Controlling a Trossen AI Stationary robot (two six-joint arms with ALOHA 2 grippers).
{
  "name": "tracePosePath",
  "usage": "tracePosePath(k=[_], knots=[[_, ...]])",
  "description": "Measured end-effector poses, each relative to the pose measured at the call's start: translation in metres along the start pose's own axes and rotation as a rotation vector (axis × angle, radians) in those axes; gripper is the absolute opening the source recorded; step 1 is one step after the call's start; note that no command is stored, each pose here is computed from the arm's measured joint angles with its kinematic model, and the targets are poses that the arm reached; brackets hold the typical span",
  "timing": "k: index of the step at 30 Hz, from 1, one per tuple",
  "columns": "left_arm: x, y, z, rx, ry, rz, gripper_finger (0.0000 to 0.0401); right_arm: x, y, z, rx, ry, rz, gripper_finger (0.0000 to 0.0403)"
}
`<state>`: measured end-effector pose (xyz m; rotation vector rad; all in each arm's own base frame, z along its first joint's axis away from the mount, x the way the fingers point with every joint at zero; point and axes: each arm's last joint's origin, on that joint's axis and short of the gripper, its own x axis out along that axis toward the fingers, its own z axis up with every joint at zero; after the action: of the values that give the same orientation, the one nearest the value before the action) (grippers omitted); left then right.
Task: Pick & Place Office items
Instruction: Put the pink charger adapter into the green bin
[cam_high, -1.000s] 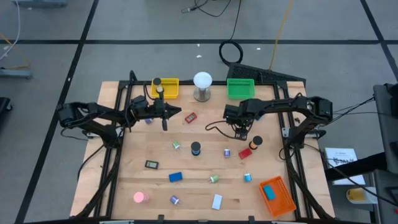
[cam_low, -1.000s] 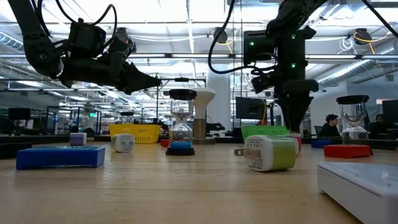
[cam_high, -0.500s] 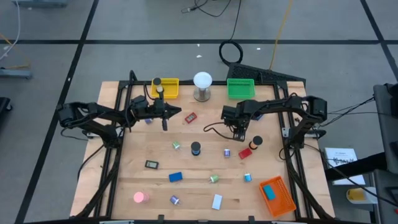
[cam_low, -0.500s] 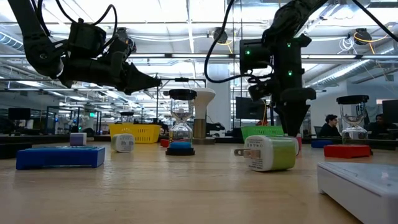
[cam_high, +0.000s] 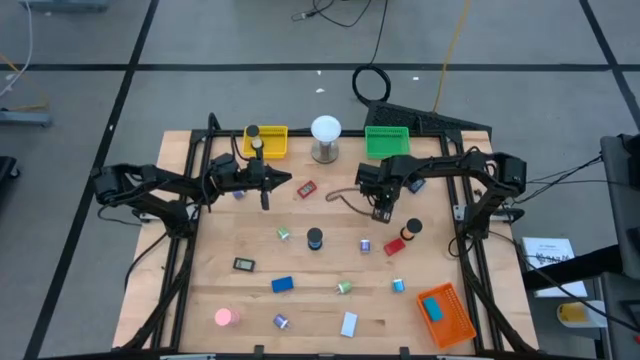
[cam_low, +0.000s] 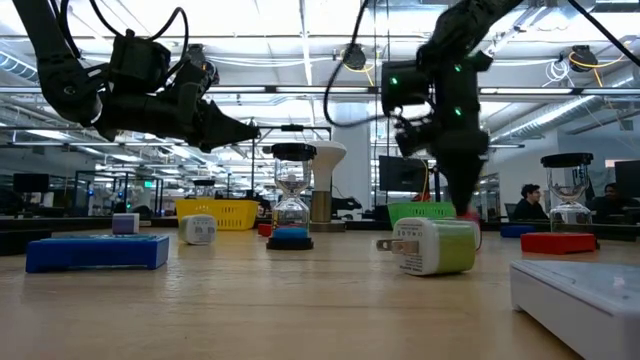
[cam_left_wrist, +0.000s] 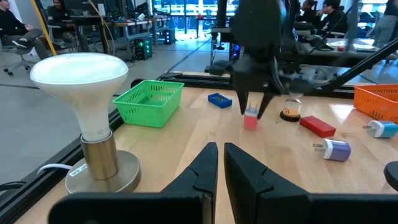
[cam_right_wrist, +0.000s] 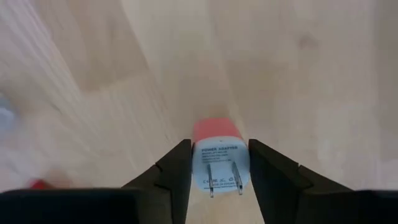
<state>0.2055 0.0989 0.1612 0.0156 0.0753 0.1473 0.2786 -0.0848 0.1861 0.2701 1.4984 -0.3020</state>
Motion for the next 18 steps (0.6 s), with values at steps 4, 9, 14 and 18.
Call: tracePosePath(k=[4, 9, 14, 18], knots=[[0.0, 0.0, 0.0, 0.0, 0.0, 0.0, 0.0031, -0.033, -0.017, 0.018, 0.143, -0.062, 0.018, 0.013], [0.0, 0.0, 0.0, 0.0, 0.0, -0.001, 0.0031, -0.077, -0.064, 0.037, 0.398, -0.221, 0.009, 0.0129], [0.0, 0.0, 0.0, -0.004, 0.0, -0.001, 0.0031, -0.089, -0.12, 0.04, 0.667, -0.3, -0.011, 0.0129], [0.0, 0.0, 0.0, -0.003, -0.001, -0.001, 0.0031, -0.066, -0.155, 0.046, 0.772, -0.26, 0.019, 0.0129]])
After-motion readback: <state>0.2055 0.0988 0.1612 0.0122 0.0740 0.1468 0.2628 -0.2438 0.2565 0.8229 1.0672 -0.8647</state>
